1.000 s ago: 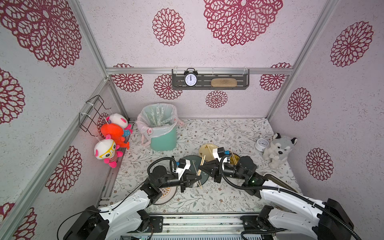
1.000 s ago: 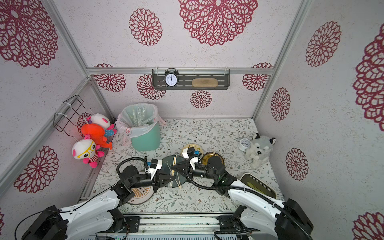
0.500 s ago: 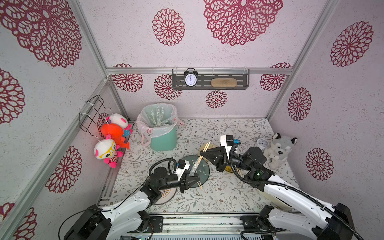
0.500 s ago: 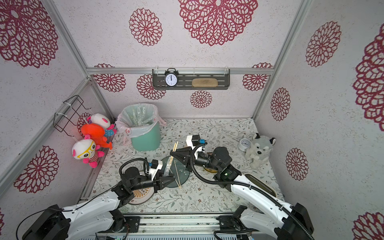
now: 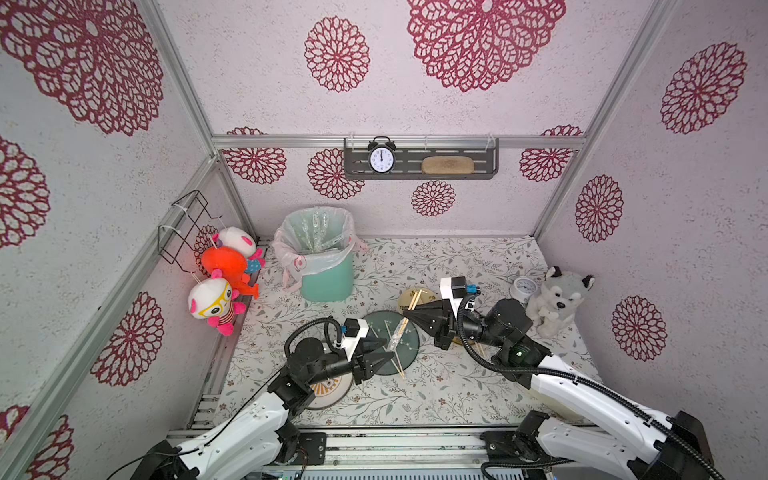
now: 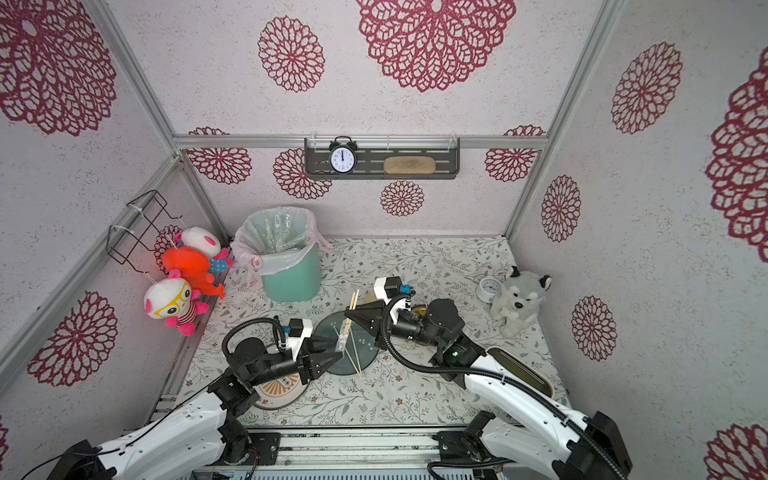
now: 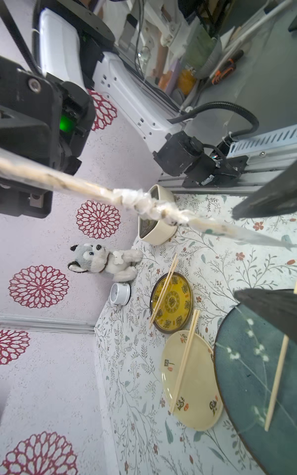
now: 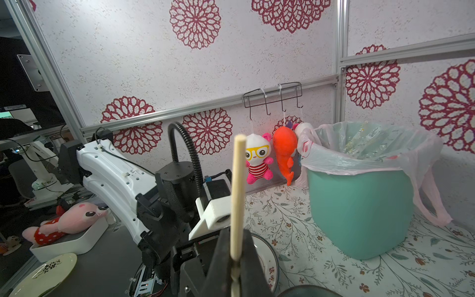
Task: Remove the packaging of disposable chopsticks
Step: Remove the packet bag from the disposable chopsticks, then place the disposable chopsticks on the plate.
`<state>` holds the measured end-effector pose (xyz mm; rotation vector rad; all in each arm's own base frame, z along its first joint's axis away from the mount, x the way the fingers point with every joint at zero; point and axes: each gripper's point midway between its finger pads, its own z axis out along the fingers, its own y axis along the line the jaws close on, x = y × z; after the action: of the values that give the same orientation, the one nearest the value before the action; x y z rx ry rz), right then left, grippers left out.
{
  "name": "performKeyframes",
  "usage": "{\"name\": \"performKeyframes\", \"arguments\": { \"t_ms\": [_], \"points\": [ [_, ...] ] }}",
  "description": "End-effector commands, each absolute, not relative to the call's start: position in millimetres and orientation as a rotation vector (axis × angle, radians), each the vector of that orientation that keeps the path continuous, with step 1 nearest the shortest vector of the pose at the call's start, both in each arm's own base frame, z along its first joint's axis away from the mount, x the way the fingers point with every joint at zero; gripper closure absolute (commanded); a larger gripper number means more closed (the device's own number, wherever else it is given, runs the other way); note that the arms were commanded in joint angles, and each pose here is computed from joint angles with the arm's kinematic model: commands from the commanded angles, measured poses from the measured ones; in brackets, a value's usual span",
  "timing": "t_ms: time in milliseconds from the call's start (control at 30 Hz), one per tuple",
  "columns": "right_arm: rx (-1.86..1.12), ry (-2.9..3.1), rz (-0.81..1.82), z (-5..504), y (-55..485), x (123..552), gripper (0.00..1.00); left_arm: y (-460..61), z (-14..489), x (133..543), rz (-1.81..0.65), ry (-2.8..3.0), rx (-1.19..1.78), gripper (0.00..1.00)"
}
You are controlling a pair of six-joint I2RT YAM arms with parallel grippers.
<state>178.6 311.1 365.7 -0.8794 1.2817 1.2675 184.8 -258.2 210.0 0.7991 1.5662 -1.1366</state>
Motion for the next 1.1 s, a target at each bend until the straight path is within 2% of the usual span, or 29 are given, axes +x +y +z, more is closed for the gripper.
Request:
{"name": "performKeyframes", "arguments": {
  "t_ms": [0,67,133,233,267,500,800,1067],
  "points": [
    [-0.867,1.191,1.246,387,303,174,1.0,-265,214,185,-1.154,1.546,0.849,0.58],
    [-0.866,1.196,1.247,385,304,176,1.0,-266,215,187,-1.155,1.531,0.846,0.59],
    [-0.866,1.206,1.247,382,304,177,1.0,-267,215,187,-1.159,1.517,0.846,0.72],
    [-0.856,1.22,1.252,377,303,180,1.0,-269,213,187,-1.168,1.516,0.853,0.86],
    [-0.85,1.215,1.252,378,301,180,1.0,-269,211,187,-1.167,1.521,0.858,1.0],
    [-0.792,1.199,1.217,407,277,197,1.0,-250,169,205,-1.08,1.665,0.71,1.0],
    [-0.723,1.136,1.131,457,248,210,1.0,-242,148,212,-1.121,1.744,0.625,1.0],
    [-0.621,1.133,1.08,481,216,223,1.0,-203,152,239,-1.037,1.75,0.372,1.0]
  ]
}}
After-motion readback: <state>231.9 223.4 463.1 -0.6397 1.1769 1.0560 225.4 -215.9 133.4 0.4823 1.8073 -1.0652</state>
